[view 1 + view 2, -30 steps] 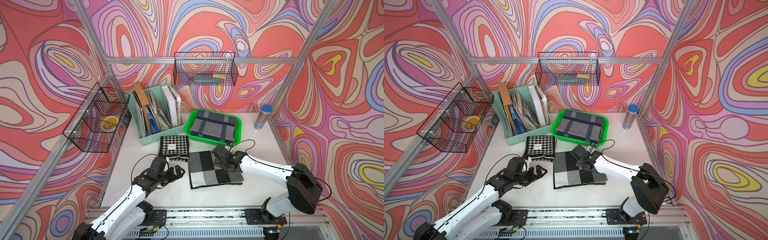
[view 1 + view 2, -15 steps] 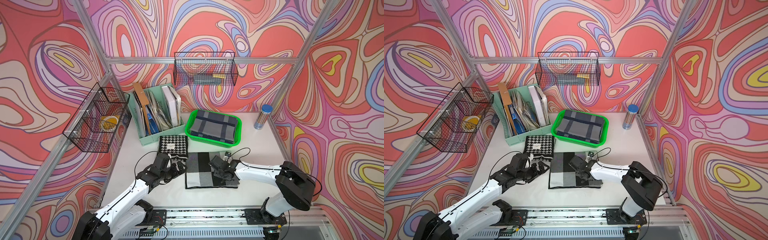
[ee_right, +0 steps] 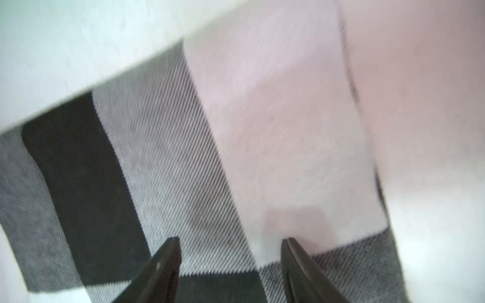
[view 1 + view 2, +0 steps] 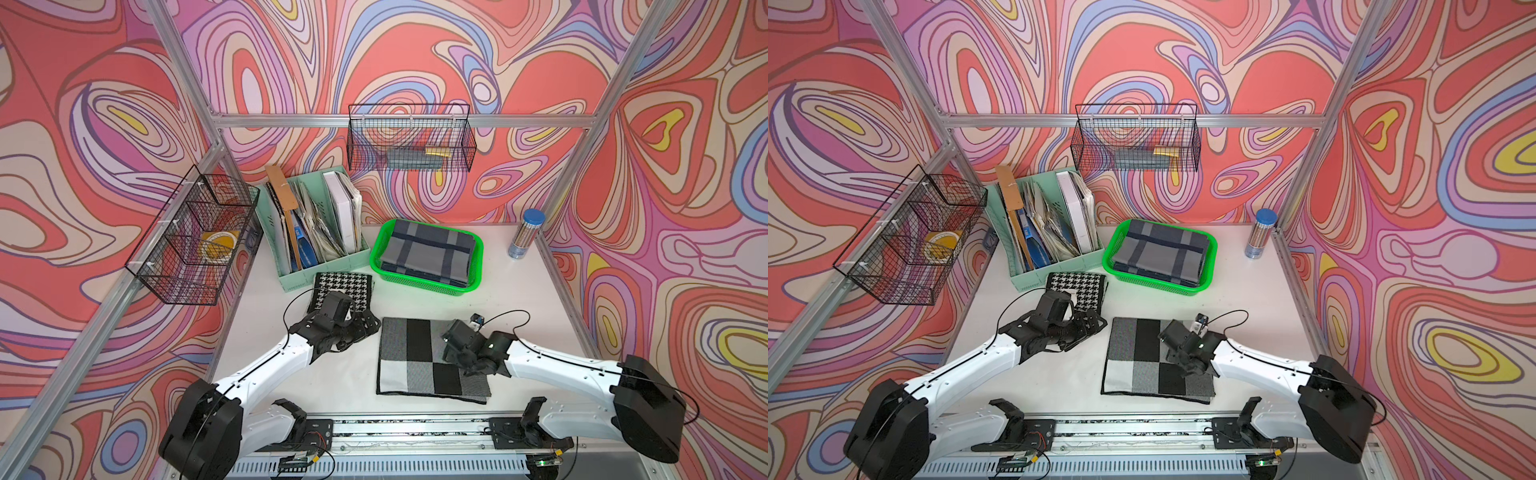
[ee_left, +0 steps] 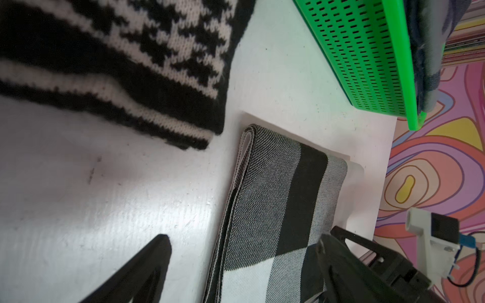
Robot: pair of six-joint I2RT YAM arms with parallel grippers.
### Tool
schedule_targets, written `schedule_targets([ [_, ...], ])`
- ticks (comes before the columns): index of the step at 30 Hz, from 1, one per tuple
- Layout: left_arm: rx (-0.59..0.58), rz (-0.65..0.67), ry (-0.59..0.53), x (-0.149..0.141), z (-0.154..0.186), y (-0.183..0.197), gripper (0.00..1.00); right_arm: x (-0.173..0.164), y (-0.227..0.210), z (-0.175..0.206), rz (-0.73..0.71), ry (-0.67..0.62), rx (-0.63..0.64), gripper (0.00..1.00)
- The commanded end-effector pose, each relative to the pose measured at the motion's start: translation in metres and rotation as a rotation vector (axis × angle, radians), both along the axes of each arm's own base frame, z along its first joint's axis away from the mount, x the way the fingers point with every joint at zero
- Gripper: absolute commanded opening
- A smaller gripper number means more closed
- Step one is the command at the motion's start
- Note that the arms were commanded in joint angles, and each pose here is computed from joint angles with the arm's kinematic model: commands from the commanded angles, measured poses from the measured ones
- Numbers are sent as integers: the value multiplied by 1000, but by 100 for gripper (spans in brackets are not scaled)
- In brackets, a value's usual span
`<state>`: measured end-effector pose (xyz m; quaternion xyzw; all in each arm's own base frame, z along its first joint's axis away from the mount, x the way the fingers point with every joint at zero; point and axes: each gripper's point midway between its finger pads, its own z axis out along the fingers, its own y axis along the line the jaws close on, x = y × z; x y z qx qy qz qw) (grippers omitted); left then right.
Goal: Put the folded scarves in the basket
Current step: Pick up the scarf at the center of the board.
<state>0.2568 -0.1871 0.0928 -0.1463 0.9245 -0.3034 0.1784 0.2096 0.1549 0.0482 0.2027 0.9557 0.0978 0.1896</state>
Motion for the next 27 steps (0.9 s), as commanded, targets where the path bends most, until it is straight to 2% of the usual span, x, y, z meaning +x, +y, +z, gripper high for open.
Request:
schedule_targets([
  [1,3,-56,-28,2,5,-14,93,22,-2,14,103,-56,93,64],
  [6,54,-86,-23,-2,-5,-23,93,38,-27,23,64,-85,111,68],
  [9,82,-75,9,-3,-16,-20,92,37,-50,5,9,-45,76,69],
  [13,59,-96,19,-3,-20,-30,92,33,-68,-17,-43,8,61,70],
  [23,110,-139,106,-11,-45,-37,86,31,-58,-42,-51,50,134,69],
  [27,106,-140,126,-15,-56,-42,82,27,-53,-48,-46,63,171,64],
])
